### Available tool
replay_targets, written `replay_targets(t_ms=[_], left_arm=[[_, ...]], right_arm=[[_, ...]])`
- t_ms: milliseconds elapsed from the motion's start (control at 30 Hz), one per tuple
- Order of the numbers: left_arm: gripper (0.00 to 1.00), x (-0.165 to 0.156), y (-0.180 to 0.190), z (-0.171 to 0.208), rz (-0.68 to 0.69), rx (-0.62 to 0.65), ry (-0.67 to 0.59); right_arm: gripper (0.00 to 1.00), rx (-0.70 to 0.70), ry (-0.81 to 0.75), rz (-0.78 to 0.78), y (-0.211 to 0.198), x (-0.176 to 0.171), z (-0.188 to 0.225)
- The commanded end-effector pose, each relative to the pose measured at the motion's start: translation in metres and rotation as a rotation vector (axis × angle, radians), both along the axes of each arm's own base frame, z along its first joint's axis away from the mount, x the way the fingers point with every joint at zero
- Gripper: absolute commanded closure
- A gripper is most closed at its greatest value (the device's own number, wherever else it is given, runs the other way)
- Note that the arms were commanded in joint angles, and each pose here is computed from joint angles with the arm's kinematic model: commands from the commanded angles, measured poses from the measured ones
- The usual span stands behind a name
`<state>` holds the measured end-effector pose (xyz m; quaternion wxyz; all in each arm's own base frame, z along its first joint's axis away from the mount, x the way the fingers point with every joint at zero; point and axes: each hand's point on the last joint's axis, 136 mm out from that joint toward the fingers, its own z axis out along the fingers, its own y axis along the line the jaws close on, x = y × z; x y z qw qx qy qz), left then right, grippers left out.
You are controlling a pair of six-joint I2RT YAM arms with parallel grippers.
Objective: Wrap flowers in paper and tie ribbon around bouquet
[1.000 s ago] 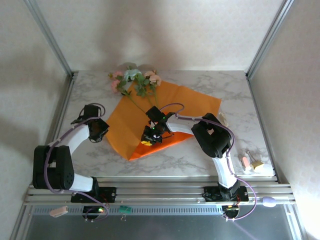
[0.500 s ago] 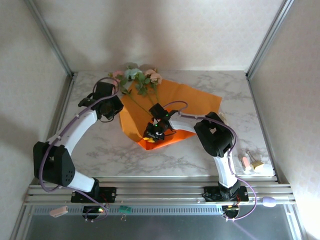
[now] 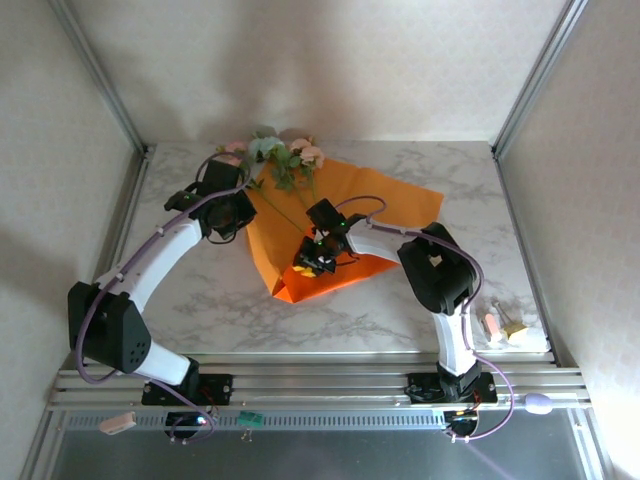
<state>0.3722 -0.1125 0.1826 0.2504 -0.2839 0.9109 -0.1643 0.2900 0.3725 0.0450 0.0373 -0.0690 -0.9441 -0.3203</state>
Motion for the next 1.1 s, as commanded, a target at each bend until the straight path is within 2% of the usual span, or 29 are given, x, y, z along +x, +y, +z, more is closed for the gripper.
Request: replay_targets(t_ms=[0, 200, 367, 667, 1067], left_arm=[[1.00, 0.001, -0.003, 0.018, 0.011, 0.007, -0.029], [1.00, 0.005, -0.010, 0.025, -0.007, 0.016, -0.035], [1.00, 0.011, -0.024, 0.024, -0.039, 0.002, -0.036], [1.00, 0.033, -0.065, 0.025, -0.121, 0.005, -0.035], [1.00, 0.071, -0.126, -0.001, -0.230, 0.088, 0.005]], right_arm=[[0.76, 0.009, -0.077, -0.038, -0.021, 0.013, 0.032], [0.77, -0.016, -0.089, -0.095, -0.061, 0.015, 0.040], [0.80, -0.065, -0.017, -0.143, -0.092, 0.004, 0.012], [0.84, -0.106, 0.049, -0.186, -0.092, 0.011, -0.028], [0.84, -0.120, 0.055, -0.183, -0.093, 0.009, -0.033]])
